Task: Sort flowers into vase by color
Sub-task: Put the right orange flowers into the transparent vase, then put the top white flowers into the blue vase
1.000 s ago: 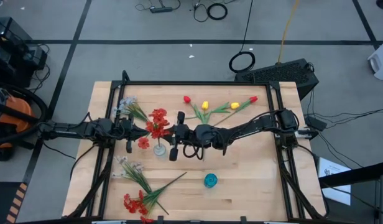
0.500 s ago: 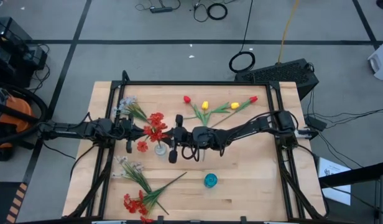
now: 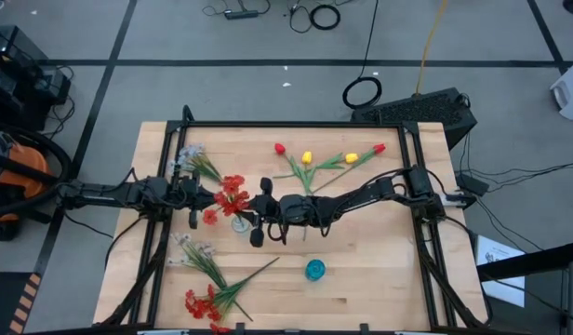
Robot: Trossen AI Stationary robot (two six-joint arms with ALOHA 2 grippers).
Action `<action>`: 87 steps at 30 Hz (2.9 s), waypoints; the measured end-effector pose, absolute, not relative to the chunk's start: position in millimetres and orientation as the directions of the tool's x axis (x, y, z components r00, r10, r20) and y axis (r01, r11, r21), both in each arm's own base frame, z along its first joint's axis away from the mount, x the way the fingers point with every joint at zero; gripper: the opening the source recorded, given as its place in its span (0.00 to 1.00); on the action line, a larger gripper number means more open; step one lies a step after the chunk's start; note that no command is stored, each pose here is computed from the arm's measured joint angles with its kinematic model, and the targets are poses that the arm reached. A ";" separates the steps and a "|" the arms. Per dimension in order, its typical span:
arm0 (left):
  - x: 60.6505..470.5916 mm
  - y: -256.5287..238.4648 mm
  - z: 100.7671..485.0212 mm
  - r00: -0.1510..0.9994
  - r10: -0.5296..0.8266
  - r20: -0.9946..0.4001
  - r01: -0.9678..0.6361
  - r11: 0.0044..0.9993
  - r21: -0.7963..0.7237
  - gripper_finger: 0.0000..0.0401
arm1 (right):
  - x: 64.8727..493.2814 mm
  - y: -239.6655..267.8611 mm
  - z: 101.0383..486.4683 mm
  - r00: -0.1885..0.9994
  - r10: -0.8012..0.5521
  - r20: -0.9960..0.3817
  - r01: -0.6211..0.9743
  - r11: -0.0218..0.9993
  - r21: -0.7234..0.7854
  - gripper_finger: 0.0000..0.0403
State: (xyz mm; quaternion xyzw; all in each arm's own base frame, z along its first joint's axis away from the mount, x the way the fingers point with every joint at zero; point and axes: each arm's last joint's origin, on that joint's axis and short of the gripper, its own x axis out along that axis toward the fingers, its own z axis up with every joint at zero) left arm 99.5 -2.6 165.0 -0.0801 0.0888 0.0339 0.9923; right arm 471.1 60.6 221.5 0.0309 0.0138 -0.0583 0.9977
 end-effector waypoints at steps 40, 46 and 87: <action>99.5 -2.5 164.9 0.982 0.053 -0.182 -0.082 0.985 -0.153 0.01 | 452.9 64.1 325.8 0.678 -0.097 -0.729 0.177 0.984 0.034 0.49; 99.5 -2.5 165.0 0.982 0.053 -0.182 -0.082 0.985 -0.153 0.01 | 431.6 65.3 346.0 0.560 -0.060 -0.826 0.280 0.952 0.120 0.49; 99.6 -2.7 165.6 0.983 0.048 -0.175 -0.126 0.874 -0.470 0.01 | 343.4 192.1 353.9 0.396 -0.293 -0.870 0.580 0.814 -0.010 0.43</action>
